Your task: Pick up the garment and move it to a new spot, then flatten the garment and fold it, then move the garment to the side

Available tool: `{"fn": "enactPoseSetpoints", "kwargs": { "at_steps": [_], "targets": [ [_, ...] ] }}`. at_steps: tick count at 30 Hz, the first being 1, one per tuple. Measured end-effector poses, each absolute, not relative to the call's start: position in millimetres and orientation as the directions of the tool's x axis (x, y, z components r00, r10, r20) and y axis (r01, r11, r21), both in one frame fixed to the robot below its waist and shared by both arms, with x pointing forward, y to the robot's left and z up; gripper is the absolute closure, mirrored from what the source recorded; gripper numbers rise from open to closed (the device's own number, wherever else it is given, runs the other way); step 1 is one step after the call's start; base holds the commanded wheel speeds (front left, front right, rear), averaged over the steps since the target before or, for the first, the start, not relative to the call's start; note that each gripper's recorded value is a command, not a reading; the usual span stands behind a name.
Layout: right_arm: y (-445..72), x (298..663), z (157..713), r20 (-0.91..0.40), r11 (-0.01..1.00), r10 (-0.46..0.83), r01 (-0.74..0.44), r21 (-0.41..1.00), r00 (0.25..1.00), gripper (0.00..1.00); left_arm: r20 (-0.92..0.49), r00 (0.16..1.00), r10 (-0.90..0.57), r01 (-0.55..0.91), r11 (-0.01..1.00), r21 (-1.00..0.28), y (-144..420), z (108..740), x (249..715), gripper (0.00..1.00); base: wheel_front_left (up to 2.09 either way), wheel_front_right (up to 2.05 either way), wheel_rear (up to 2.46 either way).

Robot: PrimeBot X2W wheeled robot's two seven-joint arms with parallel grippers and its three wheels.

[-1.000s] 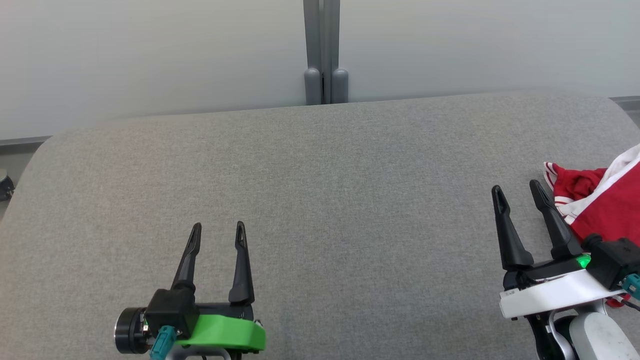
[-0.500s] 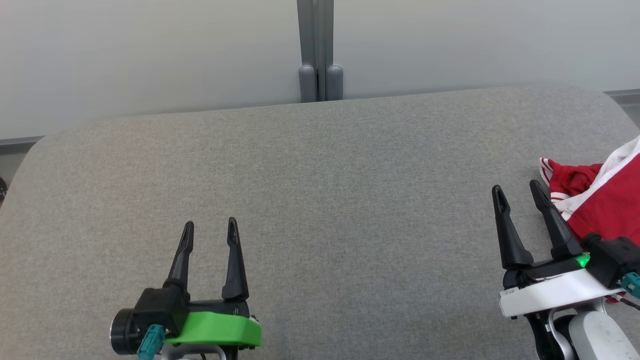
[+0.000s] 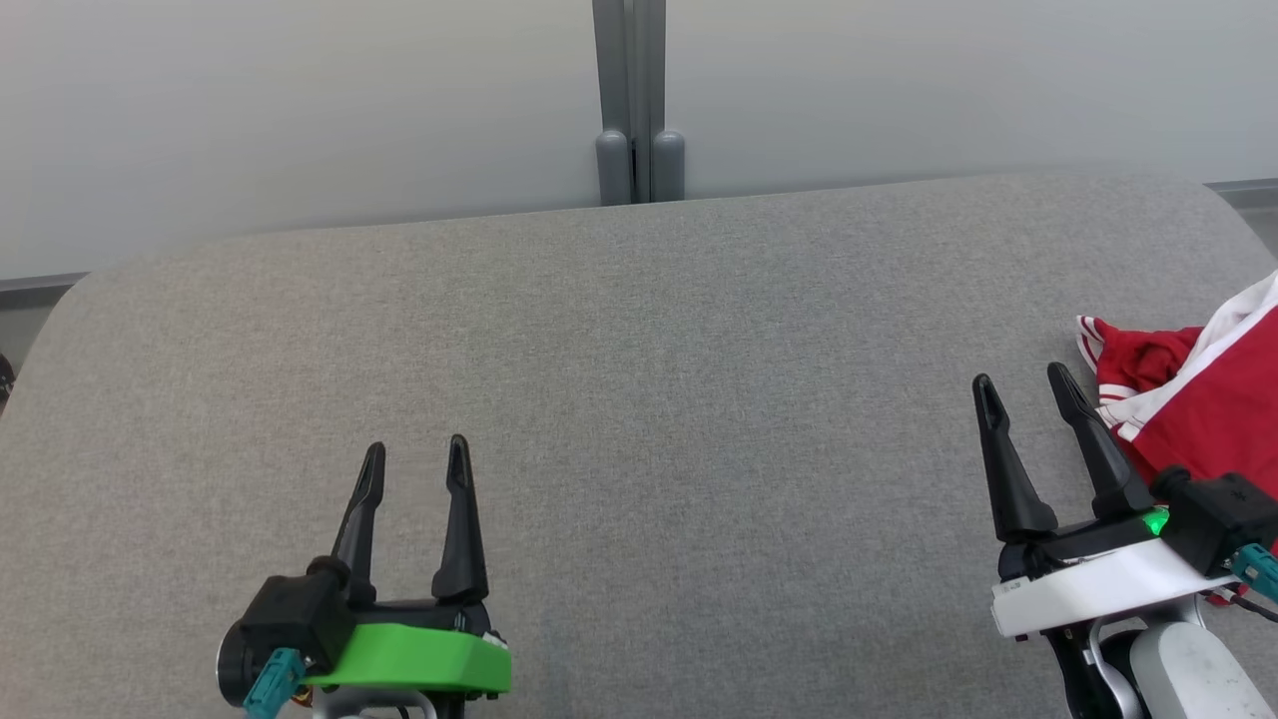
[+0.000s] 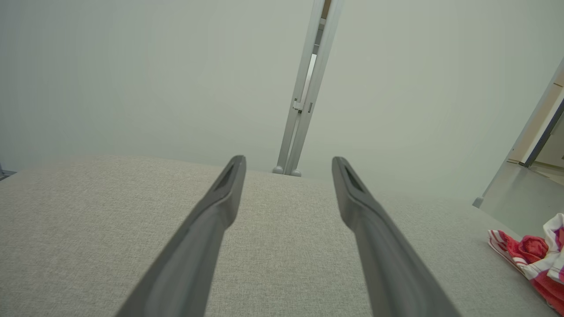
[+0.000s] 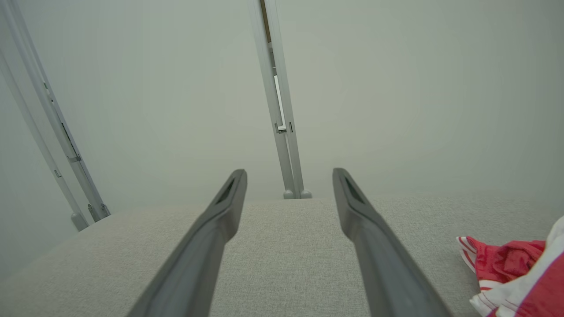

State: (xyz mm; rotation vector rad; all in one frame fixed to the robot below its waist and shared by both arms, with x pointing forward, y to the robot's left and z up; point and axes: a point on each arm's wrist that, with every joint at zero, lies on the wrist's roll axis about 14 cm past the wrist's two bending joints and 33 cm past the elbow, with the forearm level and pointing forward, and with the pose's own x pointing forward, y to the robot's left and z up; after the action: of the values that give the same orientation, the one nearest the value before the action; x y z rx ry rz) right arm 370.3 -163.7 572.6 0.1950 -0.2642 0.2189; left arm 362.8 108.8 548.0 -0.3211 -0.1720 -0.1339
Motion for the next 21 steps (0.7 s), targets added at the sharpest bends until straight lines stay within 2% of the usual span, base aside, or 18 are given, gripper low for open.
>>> {"fn": "enactPoseSetpoints", "kwargs": {
  "at_steps": [10, 11, 16, 21],
  "targets": [
    [-164, 370, 572, 0.278, 0.958, 0.189, -0.239, 0.159, 0.942, 0.0, 0.175, 0.982, -0.066, 0.117, 0.945, -0.305, 120, 544, 363, 0.0, 0.0, 0.0, 0.0],
    [-164, 370, 572, 0.276, 0.958, 0.188, -0.238, 0.16, 0.943, 1.0, 0.169, 0.984, -0.064, 0.115, 0.944, -0.309, 120, 542, 363, 1.0, 0.0, 0.0, 0.0],
    [-161, 365, 548, 0.21, 0.956, 0.18, -0.221, 0.194, 0.961, 1.0, 0.116, 0.991, -0.065, 0.099, 0.945, -0.312, 120, 525, 360, 1.0, 0.0, 0.0, 0.0],
    [-166, 365, 542, 0.182, 0.938, 0.152, -0.2, 0.284, 0.971, 1.0, 0.079, 0.996, -0.051, 0.078, 0.917, -0.391, 125, 518, 361, 1.0, 0.0, 0.0, 0.0]
  ]
}}
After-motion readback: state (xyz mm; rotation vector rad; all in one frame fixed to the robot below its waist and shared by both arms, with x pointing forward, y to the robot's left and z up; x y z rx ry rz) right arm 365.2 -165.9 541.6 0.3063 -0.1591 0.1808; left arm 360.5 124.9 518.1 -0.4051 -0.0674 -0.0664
